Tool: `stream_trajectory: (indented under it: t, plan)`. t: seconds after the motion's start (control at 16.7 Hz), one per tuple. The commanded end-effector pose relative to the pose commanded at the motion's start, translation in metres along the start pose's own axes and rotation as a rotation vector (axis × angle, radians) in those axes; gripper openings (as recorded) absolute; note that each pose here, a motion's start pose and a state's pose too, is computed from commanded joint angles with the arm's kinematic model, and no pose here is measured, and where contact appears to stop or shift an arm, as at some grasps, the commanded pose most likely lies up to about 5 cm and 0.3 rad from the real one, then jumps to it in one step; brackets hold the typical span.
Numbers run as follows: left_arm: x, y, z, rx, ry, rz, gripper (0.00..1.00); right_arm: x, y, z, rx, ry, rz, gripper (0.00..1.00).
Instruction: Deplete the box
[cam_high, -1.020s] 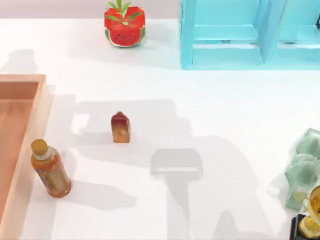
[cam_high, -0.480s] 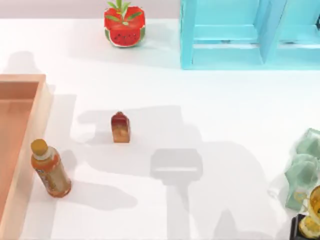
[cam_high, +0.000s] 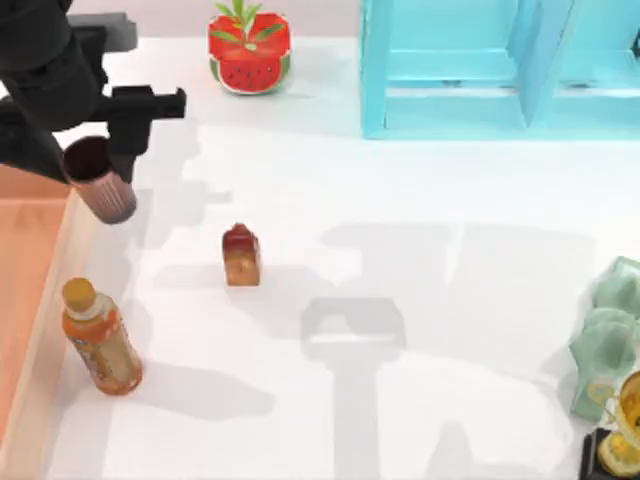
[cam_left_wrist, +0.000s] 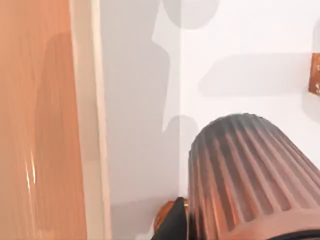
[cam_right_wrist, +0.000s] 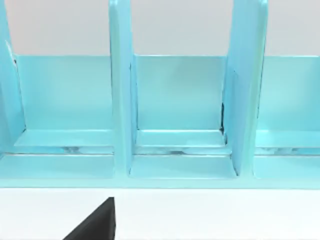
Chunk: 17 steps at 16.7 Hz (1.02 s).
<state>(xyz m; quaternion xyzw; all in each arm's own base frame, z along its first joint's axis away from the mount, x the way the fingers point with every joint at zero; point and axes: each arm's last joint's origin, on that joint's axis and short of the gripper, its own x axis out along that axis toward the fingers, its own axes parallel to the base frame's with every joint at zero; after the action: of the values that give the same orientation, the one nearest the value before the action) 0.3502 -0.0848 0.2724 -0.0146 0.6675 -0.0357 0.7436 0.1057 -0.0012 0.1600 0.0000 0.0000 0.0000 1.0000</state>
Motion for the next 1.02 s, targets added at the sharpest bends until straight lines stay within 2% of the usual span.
stream_trajectory:
  t: [0.18, 0.36, 0.48, 0.6, 1.02]
  plan:
    - [0.024, -0.086, -0.044, -0.002, 0.028, -0.017, 0.00, 0.000, 0.000, 0.000, 0.000, 0.000, 0.000, 1.00]
    - [0.048, -0.134, -0.096, -0.006, 0.073, 0.014, 0.00, 0.000, 0.000, 0.000, 0.000, 0.000, 0.000, 1.00]
    - [0.061, -0.147, -0.122, -0.007, 0.095, 0.046, 0.00, 0.000, 0.000, 0.000, 0.000, 0.000, 0.000, 1.00]
    - [0.068, -0.152, -0.136, -0.008, 0.105, 0.069, 0.00, 0.000, 0.000, 0.000, 0.000, 0.000, 0.000, 1.00]
    - [0.074, -0.151, -0.137, -0.008, 0.113, 0.077, 0.00, 0.000, 0.000, 0.000, 0.000, 0.000, 0.000, 1.00]
